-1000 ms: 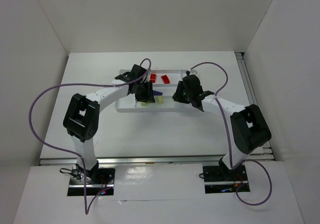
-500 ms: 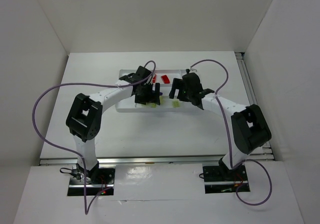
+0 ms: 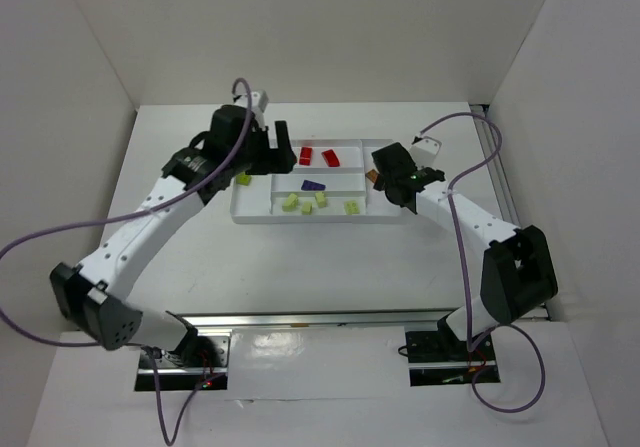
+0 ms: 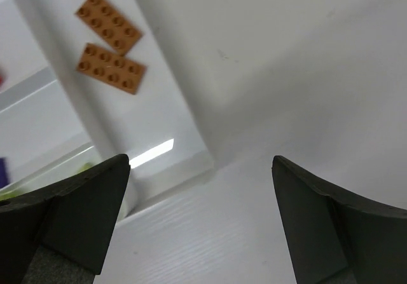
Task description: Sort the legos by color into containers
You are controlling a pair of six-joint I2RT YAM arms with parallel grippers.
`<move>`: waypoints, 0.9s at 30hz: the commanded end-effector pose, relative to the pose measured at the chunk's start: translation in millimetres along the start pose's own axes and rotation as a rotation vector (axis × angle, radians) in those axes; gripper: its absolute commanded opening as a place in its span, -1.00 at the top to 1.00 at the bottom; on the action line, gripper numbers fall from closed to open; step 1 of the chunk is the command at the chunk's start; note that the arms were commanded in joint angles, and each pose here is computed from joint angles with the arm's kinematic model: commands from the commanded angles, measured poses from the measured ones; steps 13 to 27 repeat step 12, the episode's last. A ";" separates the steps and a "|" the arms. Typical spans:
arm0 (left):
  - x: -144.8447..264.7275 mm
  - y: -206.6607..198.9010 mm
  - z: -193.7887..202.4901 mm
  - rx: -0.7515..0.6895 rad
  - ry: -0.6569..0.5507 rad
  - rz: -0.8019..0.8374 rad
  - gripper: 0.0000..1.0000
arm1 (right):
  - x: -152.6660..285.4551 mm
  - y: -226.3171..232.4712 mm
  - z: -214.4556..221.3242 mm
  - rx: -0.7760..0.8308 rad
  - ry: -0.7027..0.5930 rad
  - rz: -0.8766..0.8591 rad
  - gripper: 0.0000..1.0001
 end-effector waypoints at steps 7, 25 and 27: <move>56.6 62.3 8.8 0.057 -0.266 -0.185 -0.98 | 13.1 -34.6 4.2 -0.061 -0.026 0.082 -1.00; 67.8 70.8 9.7 0.083 -0.308 -0.204 -0.98 | 11.8 -32.6 5.8 -0.035 -0.034 0.023 -1.00; 67.8 70.8 9.7 0.083 -0.308 -0.204 -0.98 | 11.8 -32.6 5.8 -0.035 -0.034 0.023 -1.00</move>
Point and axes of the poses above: each gripper's point midway between its finger pads, its own x axis back along the fingers, its own y axis along the line the jaws close on, z = x × y, the point moved 7 cm from there along x, back along the fingers, and after that the axes turned 14 degrees about x, right-handed, at the moved point
